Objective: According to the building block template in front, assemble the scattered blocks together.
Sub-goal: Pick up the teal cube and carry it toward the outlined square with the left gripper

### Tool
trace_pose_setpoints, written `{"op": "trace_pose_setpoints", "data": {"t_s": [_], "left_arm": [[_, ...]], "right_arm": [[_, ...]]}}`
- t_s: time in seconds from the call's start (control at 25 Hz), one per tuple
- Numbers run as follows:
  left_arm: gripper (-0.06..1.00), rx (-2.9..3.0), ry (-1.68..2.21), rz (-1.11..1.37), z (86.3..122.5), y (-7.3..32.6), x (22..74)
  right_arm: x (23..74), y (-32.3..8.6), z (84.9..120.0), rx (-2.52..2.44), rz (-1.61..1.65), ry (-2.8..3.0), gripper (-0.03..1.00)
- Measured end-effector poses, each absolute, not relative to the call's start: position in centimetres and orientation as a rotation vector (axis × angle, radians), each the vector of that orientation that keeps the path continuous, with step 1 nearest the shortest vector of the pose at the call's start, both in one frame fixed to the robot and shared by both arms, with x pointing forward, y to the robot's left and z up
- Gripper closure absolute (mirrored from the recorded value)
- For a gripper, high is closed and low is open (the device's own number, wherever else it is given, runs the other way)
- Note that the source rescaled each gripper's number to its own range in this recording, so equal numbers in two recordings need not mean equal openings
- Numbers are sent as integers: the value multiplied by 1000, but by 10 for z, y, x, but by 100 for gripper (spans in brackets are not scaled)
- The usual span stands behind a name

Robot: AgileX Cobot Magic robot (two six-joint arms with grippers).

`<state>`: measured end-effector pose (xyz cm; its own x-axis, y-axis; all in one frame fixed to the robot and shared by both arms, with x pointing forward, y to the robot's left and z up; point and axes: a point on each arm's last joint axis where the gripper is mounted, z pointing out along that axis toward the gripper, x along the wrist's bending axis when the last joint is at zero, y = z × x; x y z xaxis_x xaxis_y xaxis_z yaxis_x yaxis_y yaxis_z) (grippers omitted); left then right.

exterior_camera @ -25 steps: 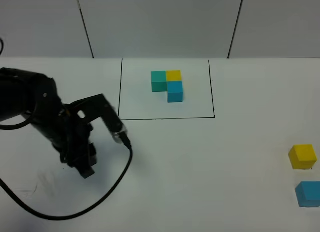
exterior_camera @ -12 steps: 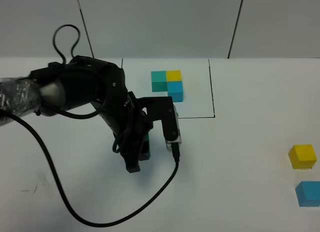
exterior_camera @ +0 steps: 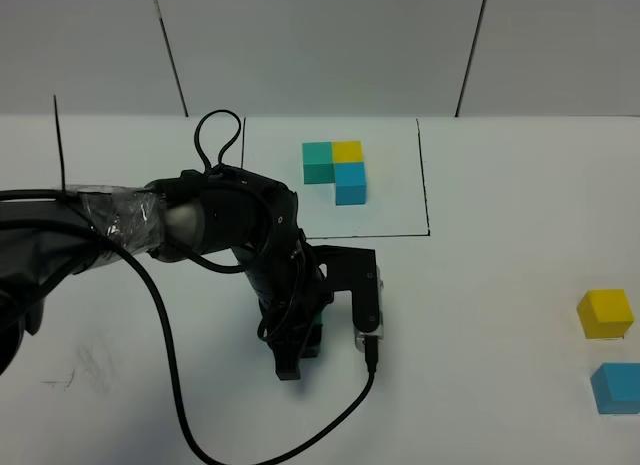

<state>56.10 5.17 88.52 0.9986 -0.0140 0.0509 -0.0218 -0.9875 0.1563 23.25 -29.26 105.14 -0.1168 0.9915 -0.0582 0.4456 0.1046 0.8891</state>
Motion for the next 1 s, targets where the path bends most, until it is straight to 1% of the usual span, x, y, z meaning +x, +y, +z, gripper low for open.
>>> {"op": "trace_pose_setpoints", "data": {"t_s": [0.12, 0.52, 0.56, 0.6, 0.64, 0.72, 0.76, 0.8, 0.84, 0.88, 1.0], "left_arm": [[92, 2988, -32, 65, 880, 51, 561], [91, 2974, -10, 53, 879, 50, 561], [85, 2964, 7, 43, 880, 49, 560], [73, 2950, 29, 30, 880, 48, 560], [61, 2939, 48, 16, 880, 47, 559], [28, 2909, 101, -3, 887, 45, 557], [13, 2894, 126, -4, 892, 44, 557], [5, 2874, 156, 4, 901, 44, 556], [-2, 2856, 180, 15, 912, 44, 555], [-5, 2840, 200, 30, 924, 45, 553], [-5, 2805, 248, 87, 964, 51, 547]], "right_arm": [[233, -293, 1051, 1428, 962, 1664, 37], [232, -292, 1051, 1428, 964, 1665, 37], [232, -292, 1051, 1428, 964, 1665, 37], [232, -292, 1051, 1428, 964, 1665, 37], [232, -292, 1051, 1428, 964, 1665, 37], [232, -292, 1051, 1428, 964, 1665, 37], [232, -292, 1051, 1428, 964, 1665, 37], [232, -292, 1051, 1428, 964, 1665, 37], [232, -292, 1051, 1428, 964, 1665, 37], [232, -292, 1051, 1428, 964, 1665, 37], [232, -292, 1051, 1428, 964, 1665, 37]]}}
